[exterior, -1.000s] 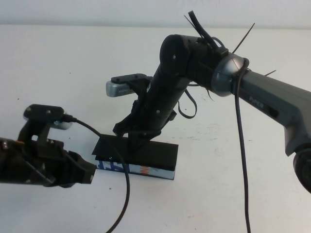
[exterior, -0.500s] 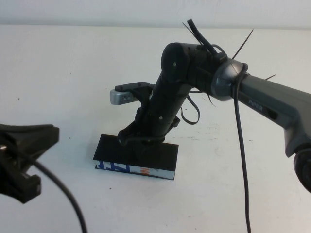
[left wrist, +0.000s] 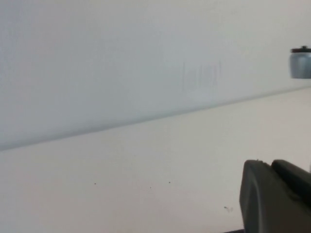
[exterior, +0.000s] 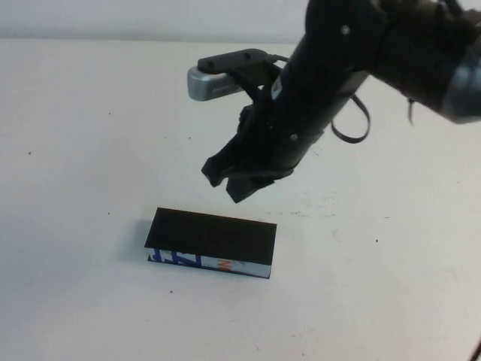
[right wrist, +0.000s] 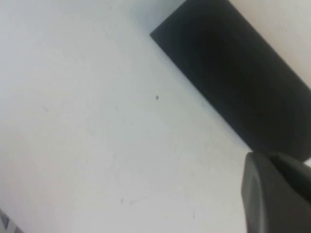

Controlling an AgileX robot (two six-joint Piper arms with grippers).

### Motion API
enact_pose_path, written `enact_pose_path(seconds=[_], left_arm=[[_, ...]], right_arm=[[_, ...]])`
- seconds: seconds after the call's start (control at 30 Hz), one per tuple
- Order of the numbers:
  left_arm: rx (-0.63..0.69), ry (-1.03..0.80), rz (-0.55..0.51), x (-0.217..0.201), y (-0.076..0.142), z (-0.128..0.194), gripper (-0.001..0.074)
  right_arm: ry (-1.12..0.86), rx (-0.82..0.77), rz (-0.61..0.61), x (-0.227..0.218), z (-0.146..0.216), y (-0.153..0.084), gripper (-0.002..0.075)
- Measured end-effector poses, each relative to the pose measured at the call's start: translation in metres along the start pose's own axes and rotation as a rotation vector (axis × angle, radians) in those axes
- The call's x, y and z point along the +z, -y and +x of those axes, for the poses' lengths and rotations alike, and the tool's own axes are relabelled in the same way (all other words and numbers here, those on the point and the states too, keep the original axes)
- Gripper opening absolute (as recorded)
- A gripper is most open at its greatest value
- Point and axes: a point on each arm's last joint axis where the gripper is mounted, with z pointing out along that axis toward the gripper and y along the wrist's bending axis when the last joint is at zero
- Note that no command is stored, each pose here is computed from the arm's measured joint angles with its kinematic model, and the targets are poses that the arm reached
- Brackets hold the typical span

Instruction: Return glasses to glasses case

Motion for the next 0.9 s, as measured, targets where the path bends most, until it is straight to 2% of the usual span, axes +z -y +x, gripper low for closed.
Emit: enact_pose_path(seconds=[0.2, 0.33, 0.6, 0.9], left_arm=[[-0.006, 0.115, -0.042, -0.016, 0.001, 0.037, -0.0004], [-0.016, 0.103, -0.060, -0.010, 0.000, 0.074, -0.0004], [-0.065, 0.011, -0.099, 0.010, -0.003, 0.145, -0.0004], [-0.056, 0.046, -0.116, 0.011, -0.004, 0.144, -0.0004]], right_arm=[[0.050, 0.011, 0.012, -0.051, 0.061, -0.022, -0.0011], [0.165, 0.007, 0.019, -0.086, 0.110, -0.029, -0.0011], [0.375, 0.013, 0.034, -0.098, 0.196, -0.026, -0.0011], [0.662, 0.044, 0.058, -0.076, 0.247, -0.009, -0.0011]])
